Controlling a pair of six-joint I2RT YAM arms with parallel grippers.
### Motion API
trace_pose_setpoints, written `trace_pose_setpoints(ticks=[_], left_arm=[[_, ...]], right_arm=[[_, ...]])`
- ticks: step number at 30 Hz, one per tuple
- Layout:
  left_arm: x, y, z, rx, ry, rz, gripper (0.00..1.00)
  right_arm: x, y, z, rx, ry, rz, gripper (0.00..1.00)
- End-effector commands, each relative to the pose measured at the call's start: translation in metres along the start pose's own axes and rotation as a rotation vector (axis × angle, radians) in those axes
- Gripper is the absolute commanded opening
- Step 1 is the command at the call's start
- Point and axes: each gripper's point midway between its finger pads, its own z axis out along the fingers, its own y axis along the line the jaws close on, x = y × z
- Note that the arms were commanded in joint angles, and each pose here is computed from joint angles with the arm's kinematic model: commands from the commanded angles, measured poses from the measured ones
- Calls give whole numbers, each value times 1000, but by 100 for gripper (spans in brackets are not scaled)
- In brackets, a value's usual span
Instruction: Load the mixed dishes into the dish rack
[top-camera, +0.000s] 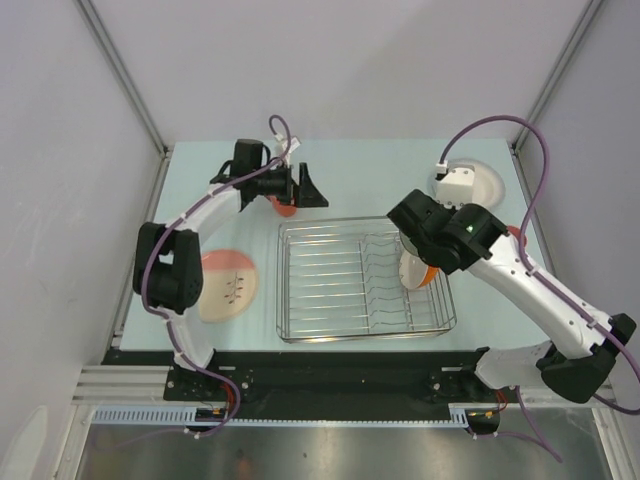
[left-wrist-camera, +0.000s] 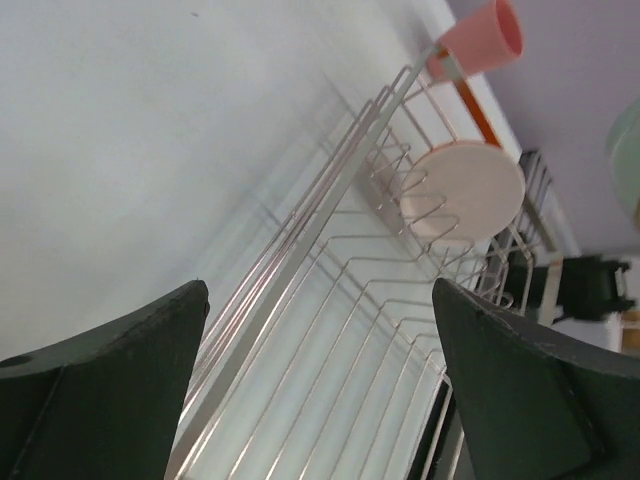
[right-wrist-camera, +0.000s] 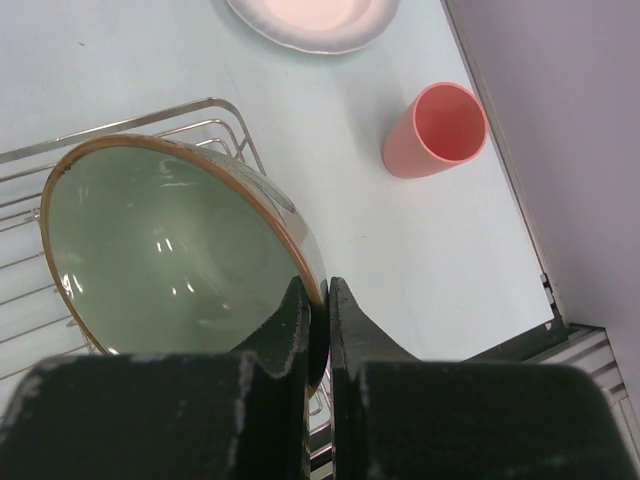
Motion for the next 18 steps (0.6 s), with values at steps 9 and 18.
trace_pose_setpoints(ticks=[9, 18], left_arm=[[12, -5, 14, -5, 260, 524, 100], [69, -26, 26, 26, 463, 656, 100]], right_arm=[[-16, -58, -10, 66, -71, 21, 0], [-15, -66, 8, 23, -49, 78, 0]])
